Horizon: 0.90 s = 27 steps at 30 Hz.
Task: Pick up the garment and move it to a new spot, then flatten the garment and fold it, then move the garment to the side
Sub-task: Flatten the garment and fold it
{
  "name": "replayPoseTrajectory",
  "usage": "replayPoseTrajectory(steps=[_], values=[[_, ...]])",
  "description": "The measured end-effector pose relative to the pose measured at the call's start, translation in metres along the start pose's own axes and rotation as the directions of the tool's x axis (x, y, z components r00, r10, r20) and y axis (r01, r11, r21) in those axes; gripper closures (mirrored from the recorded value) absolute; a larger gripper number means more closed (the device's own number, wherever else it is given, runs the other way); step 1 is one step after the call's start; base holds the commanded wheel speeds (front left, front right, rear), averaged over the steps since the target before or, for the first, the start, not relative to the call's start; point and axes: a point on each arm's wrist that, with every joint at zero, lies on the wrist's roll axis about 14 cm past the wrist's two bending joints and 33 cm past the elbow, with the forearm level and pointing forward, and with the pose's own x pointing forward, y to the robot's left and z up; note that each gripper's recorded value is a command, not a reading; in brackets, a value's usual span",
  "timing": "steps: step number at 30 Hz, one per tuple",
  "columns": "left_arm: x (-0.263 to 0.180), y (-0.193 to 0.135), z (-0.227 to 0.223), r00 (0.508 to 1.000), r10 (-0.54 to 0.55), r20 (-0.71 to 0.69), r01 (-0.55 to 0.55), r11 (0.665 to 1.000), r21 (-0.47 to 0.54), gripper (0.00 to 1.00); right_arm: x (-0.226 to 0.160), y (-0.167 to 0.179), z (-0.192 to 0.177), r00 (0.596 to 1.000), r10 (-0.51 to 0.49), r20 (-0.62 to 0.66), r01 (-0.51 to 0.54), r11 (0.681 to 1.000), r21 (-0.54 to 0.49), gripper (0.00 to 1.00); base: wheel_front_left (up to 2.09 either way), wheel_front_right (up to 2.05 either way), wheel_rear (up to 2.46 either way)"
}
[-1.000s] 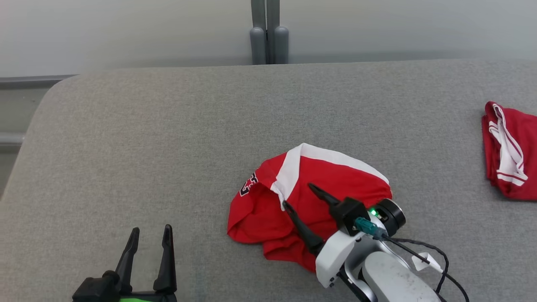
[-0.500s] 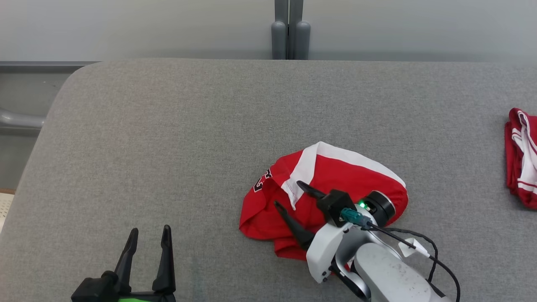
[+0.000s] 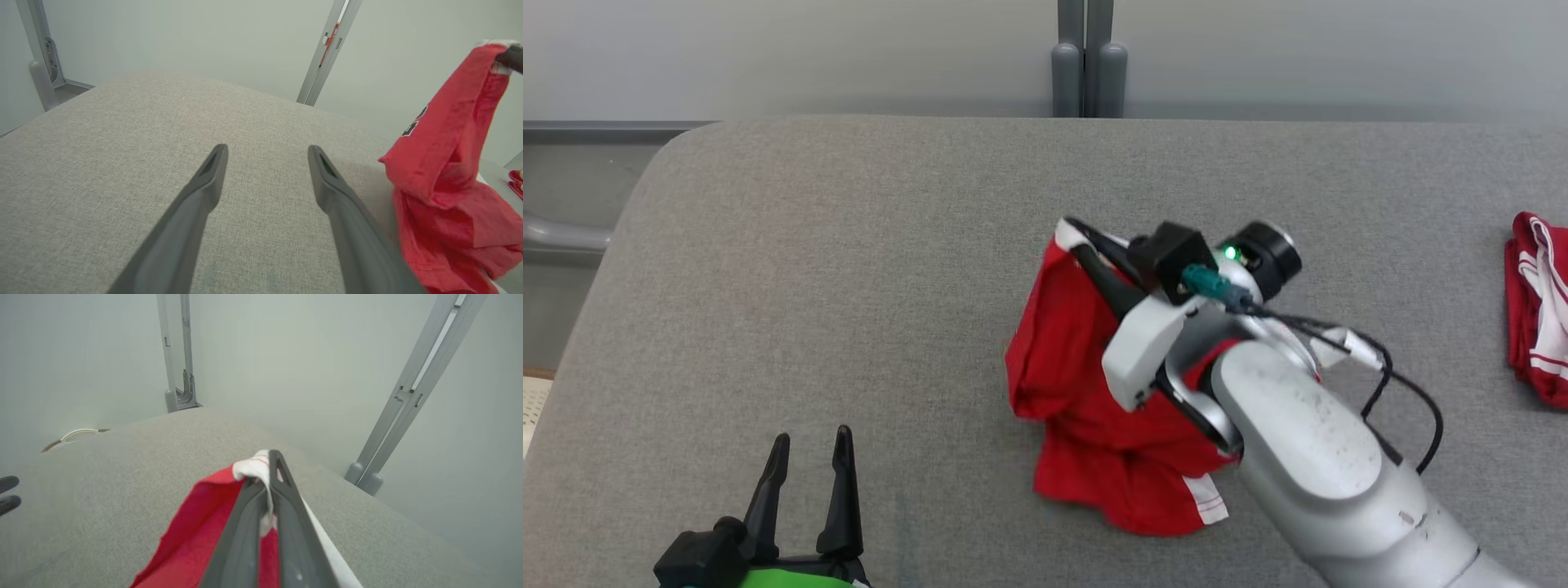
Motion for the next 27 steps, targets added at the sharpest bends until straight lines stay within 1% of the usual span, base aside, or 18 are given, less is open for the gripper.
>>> replayPoseTrajectory(steps=[2,4,5,6,8,11,15,18,21,23,27], values=[[-0.001,0.000,0.002,1.000,0.002,0.007,-0.002,1.000,-0.009,0.00,0.010,-0.004,0.037,0.997,0.010,0.072,-0.009,1.000,-0.006,1.00,0.00,0.00,0.00],[-0.002,-0.001,0.003,1.000,0.003,0.012,-0.003,1.000,-0.014,0.00,0.019,-0.007,0.071,0.992,0.024,0.123,-0.017,0.998,-0.054,1.00,0.00,0.00,0.00],[-0.003,-0.001,0.004,1.000,0.005,0.015,-0.005,1.000,-0.018,0.00,0.023,-0.007,0.089,0.988,0.035,0.153,-0.028,0.998,-0.048,1.00,0.00,0.00,0.00],[-0.004,-0.001,0.004,1.000,0.007,0.018,-0.006,1.000,-0.021,0.00,0.025,-0.006,0.101,0.984,0.047,0.170,-0.040,0.998,-0.042,1.00,0.00,0.00,0.00],[-0.006,0.000,0.006,1.000,0.017,0.024,-0.017,1.000,-0.027,0.00,0.032,-0.003,0.128,0.977,0.074,0.202,-0.060,0.995,-0.074,1.00,0.00,0.00,0.00],[-0.009,0.005,0.011,0.998,0.043,0.041,-0.041,0.998,-0.051,0.00,0.036,0.000,0.154,0.967,0.098,0.234,-0.086,0.994,-0.063,1.00,0.00,0.00,0.00],[-0.015,0.010,0.018,0.995,0.073,0.064,-0.069,0.996,-0.060,0.00,0.033,-0.002,0.175,0.953,0.097,0.287,-0.100,0.995,-0.002,1.00,0.00,0.00,0.00],[-0.018,0.013,0.017,0.995,0.083,0.063,-0.079,0.995,-0.059,0.00,0.026,0.000,0.184,0.938,0.099,0.332,-0.114,0.993,0.024,1.00,0.00,0.00,0.00],[-0.018,0.011,0.013,0.996,0.077,0.048,-0.075,0.996,-0.048,0.00,0.016,0.007,0.178,0.932,0.114,0.343,-0.146,0.987,0.069,1.00,0.00,0.00,0.00],[-0.016,0.010,0.012,0.997,0.069,0.046,-0.067,0.997,-0.045,0.00,0.007,0.006,0.164,0.940,0.114,0.322,-0.153,0.983,0.098,1.00,0.00,0.00,0.00],[-0.011,0.008,0.014,0.997,0.057,0.050,-0.056,0.998,-0.031,0.00,-0.024,-0.019,0.109,0.979,0.056,0.197,-0.084,0.987,0.137,1.00,0.00,0.00,0.00]])
